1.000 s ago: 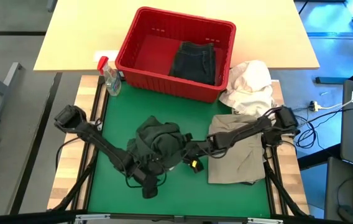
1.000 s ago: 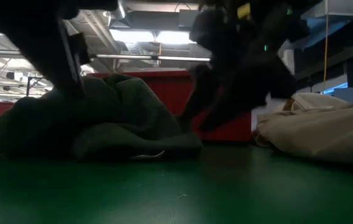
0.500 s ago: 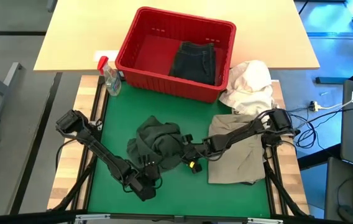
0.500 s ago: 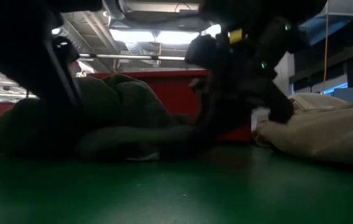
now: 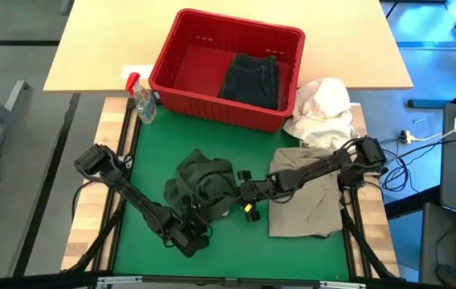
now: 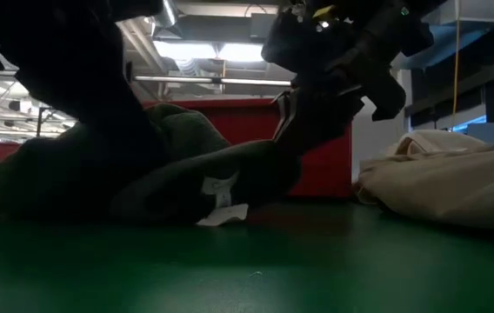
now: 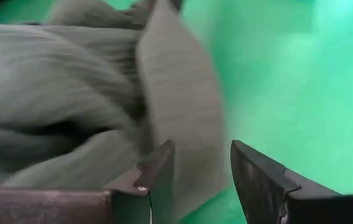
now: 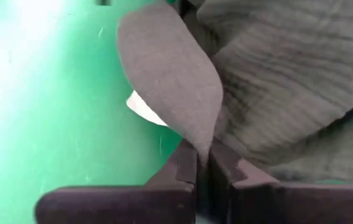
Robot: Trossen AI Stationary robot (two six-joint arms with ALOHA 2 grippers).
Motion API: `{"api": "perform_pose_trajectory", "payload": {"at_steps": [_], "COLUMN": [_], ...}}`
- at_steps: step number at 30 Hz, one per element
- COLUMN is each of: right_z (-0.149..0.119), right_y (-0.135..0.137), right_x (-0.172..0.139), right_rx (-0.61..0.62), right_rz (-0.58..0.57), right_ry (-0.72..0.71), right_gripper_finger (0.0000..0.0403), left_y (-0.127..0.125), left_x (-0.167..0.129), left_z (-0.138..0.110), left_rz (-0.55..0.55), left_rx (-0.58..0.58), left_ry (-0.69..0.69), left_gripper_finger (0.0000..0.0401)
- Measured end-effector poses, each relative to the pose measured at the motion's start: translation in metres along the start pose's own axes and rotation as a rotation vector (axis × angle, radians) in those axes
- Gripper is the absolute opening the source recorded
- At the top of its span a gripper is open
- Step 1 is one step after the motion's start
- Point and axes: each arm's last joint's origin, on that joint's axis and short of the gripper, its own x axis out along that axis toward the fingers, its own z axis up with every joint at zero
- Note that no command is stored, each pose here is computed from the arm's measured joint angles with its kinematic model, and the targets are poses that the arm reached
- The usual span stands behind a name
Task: Fold Laundry from Bin
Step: Fold the green polo shirt
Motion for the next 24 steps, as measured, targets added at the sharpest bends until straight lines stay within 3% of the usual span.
{"api": "perform_pose_trajectory", "payload": {"at_steps": [3, 8, 14, 20, 24], "right_z": [0.000, 0.000, 0.000, 0.001, 0.005], "right_y": [0.000, 0.000, 0.000, 0.000, 0.000], "right_x": [0.000, 0.000, 0.000, 0.000, -0.001], "right_rx": [0.007, 0.024, 0.023, 0.024, 0.023], "right_rz": [0.000, 0.001, 0.009, 0.008, 0.009], "right_ry": [0.001, -0.001, -0.001, -0.007, -0.010], "right_gripper_finger": [0.0016, 0.0031, 0.0014, 0.0018, 0.0020], "left_y": [-0.008, -0.006, -0.005, 0.010, 0.014], "left_x": [0.006, 0.019, 0.030, 0.034, 0.037], "left_z": [-0.001, -0.013, -0.020, -0.023, -0.023], "left_rz": [-0.041, 0.026, 0.071, 0.166, 0.186], "left_rx": [-0.032, -0.005, 0.024, 0.049, 0.083], "left_ry": [-0.013, 0.025, 0.049, 0.114, 0.137], "left_gripper_finger": [0.0162, 0.0196, 0.0211, 0.0191, 0.0129]}}
